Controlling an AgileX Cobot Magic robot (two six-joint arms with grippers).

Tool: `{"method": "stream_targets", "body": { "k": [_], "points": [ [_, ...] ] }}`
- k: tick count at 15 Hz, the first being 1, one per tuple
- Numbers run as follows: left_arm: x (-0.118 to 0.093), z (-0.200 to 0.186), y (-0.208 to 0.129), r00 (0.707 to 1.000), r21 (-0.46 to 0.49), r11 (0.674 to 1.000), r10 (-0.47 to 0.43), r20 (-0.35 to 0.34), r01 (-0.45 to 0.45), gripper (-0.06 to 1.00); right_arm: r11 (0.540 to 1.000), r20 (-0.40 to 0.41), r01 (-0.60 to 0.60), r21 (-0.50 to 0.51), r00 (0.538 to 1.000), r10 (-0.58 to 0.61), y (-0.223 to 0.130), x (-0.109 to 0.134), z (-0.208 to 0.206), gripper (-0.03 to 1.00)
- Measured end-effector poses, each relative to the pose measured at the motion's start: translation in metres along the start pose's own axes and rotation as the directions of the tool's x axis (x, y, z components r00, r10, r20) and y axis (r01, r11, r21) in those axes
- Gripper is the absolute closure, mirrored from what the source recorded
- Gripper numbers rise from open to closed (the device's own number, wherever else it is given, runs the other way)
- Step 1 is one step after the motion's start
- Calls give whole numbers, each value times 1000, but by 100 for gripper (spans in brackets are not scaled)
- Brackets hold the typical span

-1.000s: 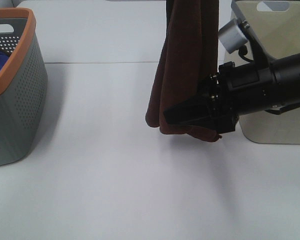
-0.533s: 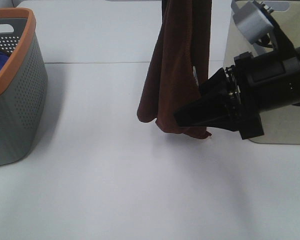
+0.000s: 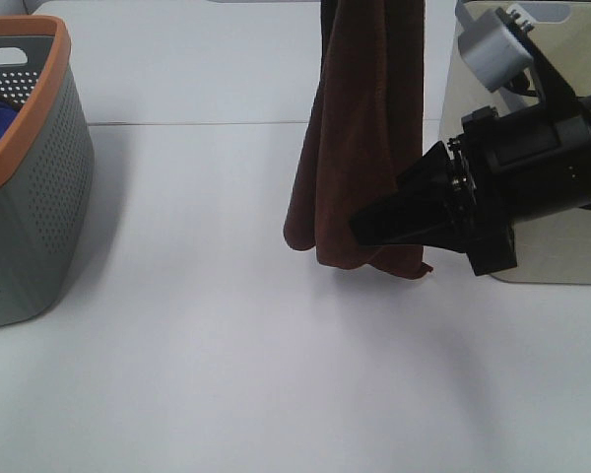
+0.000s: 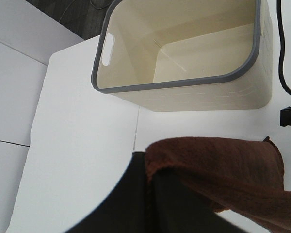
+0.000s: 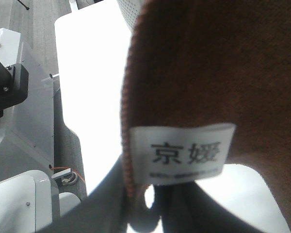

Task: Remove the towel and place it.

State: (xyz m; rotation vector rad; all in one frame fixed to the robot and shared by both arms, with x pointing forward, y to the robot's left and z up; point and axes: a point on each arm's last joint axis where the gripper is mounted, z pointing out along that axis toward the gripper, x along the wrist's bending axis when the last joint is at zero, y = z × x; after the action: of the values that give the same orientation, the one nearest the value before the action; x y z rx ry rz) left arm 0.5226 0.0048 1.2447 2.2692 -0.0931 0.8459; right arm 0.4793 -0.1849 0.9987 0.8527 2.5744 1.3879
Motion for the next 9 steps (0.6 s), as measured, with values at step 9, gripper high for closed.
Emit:
{"method": "stream_targets", "body": {
  "k": [9],
  "points": [
    [0,3,-15,988,146,977,-153,-31,156,94,995,50,-95,12,994,94,6,10,-19,97]
  ]
}}
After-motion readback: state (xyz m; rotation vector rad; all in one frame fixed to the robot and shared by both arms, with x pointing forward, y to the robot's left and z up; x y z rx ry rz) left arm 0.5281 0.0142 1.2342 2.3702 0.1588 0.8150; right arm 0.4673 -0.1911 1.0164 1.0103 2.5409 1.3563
